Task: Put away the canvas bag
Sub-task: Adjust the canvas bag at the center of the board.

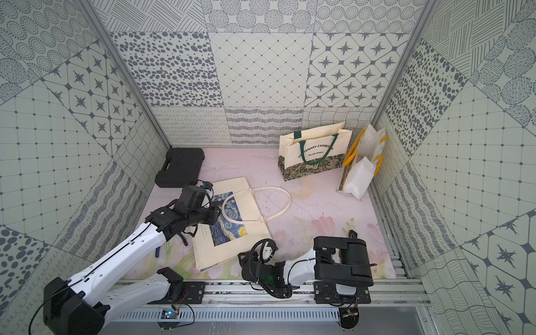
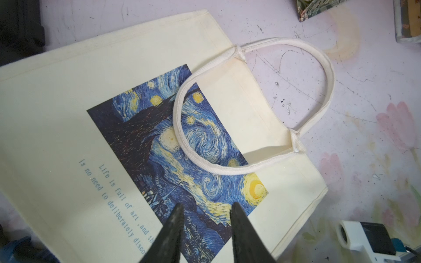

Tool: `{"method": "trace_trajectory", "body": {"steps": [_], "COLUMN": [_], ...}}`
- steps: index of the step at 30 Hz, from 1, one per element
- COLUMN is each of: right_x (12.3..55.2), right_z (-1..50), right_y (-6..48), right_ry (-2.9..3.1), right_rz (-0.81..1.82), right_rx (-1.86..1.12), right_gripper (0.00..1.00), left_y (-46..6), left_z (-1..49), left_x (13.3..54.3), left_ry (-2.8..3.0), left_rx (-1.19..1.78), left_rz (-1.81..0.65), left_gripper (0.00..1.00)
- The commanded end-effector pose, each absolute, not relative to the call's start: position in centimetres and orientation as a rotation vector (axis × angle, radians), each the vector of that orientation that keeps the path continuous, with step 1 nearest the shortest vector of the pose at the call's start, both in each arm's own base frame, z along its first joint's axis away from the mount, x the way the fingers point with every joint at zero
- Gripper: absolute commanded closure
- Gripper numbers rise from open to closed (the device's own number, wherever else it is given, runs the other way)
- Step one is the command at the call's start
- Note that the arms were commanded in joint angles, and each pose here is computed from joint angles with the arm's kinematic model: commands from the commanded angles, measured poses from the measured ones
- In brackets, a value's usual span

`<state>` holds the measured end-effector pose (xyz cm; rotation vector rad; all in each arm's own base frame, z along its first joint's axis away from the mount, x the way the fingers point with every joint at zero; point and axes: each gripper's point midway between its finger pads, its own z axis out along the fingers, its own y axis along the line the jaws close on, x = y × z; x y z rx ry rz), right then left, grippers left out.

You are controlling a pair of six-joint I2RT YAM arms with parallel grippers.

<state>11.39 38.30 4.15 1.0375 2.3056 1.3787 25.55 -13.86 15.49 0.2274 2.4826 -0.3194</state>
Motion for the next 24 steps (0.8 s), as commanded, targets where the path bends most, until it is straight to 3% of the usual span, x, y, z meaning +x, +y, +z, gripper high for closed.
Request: {"method": "trace_trajectory", "body": {"steps": [1,17,24], "right_x": [12.0,13.8,14.3], "right_z": [4.1,4.0,3.6], "right_y": [38.5,39.1,38.9], "right_ry": [2.237,2.199,2.186], "right_rz": [1.452,1.476,1.474], "right_rx": [1.168,1.145,1.147], "right_gripper": [0.70,0.75,0.96], "left_y": [-14.3,-14.3,-14.4], "left_z": [15.8,15.6,15.6], "left_x": [25.7,25.7,25.5], "left_ry": [2.462,2.468,2.471], "left_rx": [0.234,0.250,0.253], "left_rz": [-0.356,-0.351,-0.354], "left_gripper": [0.64,0.64,0.64]}}
